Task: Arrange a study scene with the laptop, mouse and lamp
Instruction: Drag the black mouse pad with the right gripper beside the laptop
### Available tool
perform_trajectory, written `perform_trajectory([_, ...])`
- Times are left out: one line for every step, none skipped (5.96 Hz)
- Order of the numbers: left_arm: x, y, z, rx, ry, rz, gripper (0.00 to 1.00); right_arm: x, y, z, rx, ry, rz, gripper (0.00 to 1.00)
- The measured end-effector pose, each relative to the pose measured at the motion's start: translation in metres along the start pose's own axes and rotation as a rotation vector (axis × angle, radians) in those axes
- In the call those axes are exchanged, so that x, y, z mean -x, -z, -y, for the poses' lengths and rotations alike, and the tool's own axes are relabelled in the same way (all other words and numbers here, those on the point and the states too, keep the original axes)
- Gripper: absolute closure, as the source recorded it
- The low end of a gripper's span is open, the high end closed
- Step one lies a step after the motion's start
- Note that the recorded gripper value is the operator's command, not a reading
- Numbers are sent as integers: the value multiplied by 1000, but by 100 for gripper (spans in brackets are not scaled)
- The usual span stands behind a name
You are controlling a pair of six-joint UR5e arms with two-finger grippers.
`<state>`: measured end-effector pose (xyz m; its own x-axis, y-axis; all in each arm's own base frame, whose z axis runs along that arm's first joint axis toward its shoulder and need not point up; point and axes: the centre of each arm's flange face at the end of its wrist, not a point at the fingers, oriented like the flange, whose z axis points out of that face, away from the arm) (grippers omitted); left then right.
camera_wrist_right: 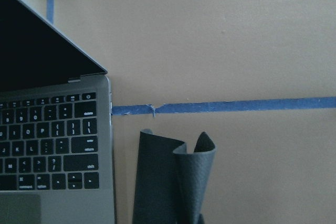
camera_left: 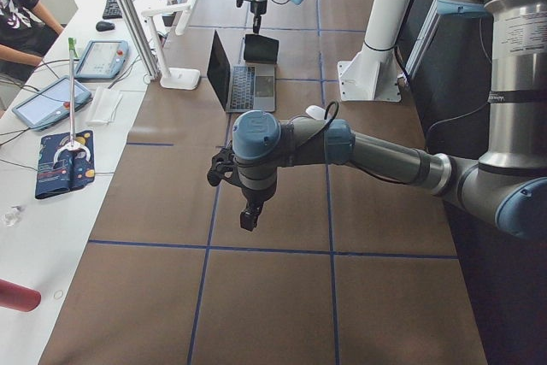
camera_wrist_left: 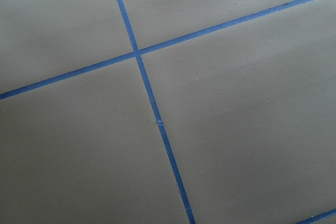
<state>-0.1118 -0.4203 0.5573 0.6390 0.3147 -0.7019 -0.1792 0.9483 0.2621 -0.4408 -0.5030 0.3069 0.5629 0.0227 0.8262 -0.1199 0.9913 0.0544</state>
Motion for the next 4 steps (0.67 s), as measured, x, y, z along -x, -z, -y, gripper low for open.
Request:
perform_trajectory([0, 0, 0, 0, 1, 0, 0, -19, -7, -1, 10, 21, -22, 37])
perform_trajectory([0, 0, 0, 0, 1, 0, 0, -39, -12, -2, 18, 31, -46, 0])
perform_trajectory([0, 0, 0, -1, 0, 0, 0, -54, -14, -1, 19, 35, -68, 0])
perform_trajectory([-1, 1, 1, -2, 0, 1, 0, -63, -11, 4, 15, 26, -82, 0])
